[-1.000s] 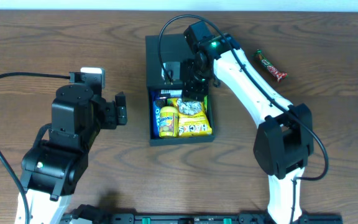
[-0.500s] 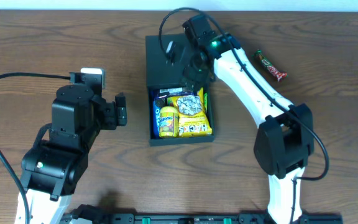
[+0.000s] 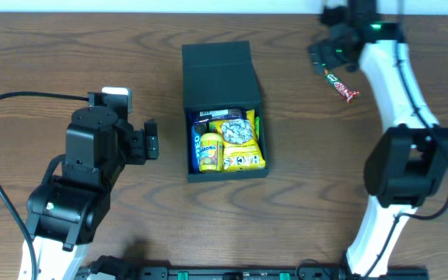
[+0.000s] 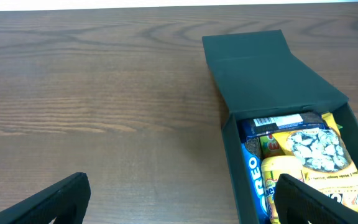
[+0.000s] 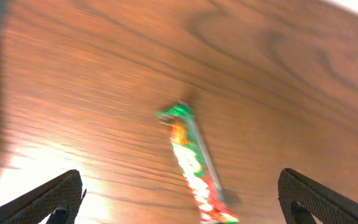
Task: Pack container
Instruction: 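Reach the right gripper to the red KitKat bar and grasp it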
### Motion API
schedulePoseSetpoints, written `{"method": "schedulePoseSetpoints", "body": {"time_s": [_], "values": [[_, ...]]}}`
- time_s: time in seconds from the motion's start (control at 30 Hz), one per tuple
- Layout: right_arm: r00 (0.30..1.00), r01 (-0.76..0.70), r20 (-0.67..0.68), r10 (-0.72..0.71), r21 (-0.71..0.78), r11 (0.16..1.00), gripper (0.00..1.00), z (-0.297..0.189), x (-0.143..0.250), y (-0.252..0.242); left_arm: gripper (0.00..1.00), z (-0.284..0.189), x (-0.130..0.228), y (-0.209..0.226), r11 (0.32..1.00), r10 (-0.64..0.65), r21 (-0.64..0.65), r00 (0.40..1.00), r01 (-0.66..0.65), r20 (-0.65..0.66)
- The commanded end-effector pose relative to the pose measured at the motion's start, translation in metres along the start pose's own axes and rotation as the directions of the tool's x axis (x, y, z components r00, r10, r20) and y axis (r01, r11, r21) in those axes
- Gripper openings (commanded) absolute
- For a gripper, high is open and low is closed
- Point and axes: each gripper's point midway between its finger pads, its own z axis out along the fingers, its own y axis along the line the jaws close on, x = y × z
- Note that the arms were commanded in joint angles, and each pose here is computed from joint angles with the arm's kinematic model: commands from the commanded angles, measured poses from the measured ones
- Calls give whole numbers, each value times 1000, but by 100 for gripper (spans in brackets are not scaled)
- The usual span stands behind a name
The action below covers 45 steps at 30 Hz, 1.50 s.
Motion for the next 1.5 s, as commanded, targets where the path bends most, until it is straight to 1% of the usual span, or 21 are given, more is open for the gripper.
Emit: {"method": "schedulePoseSetpoints", "body": {"time_s": [0.0, 0.1, 0.2, 0.27, 0.37, 0.4, 0.5, 0.57, 0.67, 0.73, 0.77, 0.97, 1.1, 1.37, 1.47], "values": [[1000, 1, -18, -3, -78, 997, 99, 21, 10, -1, 96, -3, -7, 4, 1000, 10, -19, 1000, -10, 19], [999, 29, -40, -32, -85, 996, 99, 37, 20, -10, 95, -3, -7, 4, 1000, 10, -19, 1000, -10, 19], [996, 29, -86, -37, -91, 995, 97, 59, 35, -12, 95, -3, -7, 4, 1000, 10, -19, 1000, -10, 19], [993, 22, -117, -34, -98, 995, 87, 72, 45, -11, 95, -3, -7, 4, 1000, 10, -19, 1000, -10, 19], [987, 9, -159, -24, -97, 995, 77, 91, 60, -13, 95, -3, -7, 4, 1000, 10, -19, 1000, -10, 19], [985, 8, -171, -23, -89, 996, 75, 94, 63, -15, 95, -3, -6, 4, 1000, 10, -19, 1000, -10, 19], [981, 8, -194, -22, -68, 998, 73, 101, 70, -19, 95, -3, -6, 4, 1000, 10, -19, 1000, -10, 19], [979, 3, -202, -17, -68, 998, 69, 104, 74, -21, 95, -3, -6, 4, 1000, 10, -19, 1000, -10, 19], [977, -5, -213, -10, -70, 998, 56, 107, 78, -23, 95, -3, -6, 4, 1000, 10, -19, 1000, -10, 19], [974, -9, -225, -8, -74, 997, 49, 109, 83, -23, 96, -3, -6, 4, 1000, 10, -19, 1000, -10, 19], [973, -10, -231, -8, -76, 997, 49, 110, 84, -23, 95, -3, -6, 4, 1000, 10, -19, 1000, -9, 19], [972, -17, -237, -1, -76, 997, 35, 110, 86, -22, 95, -3, -6, 4, 1000, 10, -19, 1000, -9, 19], [970, -61, -240, 43, -67, 996, 30, 110, 86, -22, 95, -3, -6, 4, 1000, 10, -19, 1000, -10, 19], [954, -161, -266, 140, -59, 985, 15, 103, 87, -16, 95, -3, -6, 4, 1000, 10, -19, 1000, -10, 19], [949, -197, -262, 176, -57, 979, 13, 92, 82, -13, 95, -3, -6, 4, 1000, 10, -19, 1000, -10, 19]]}}
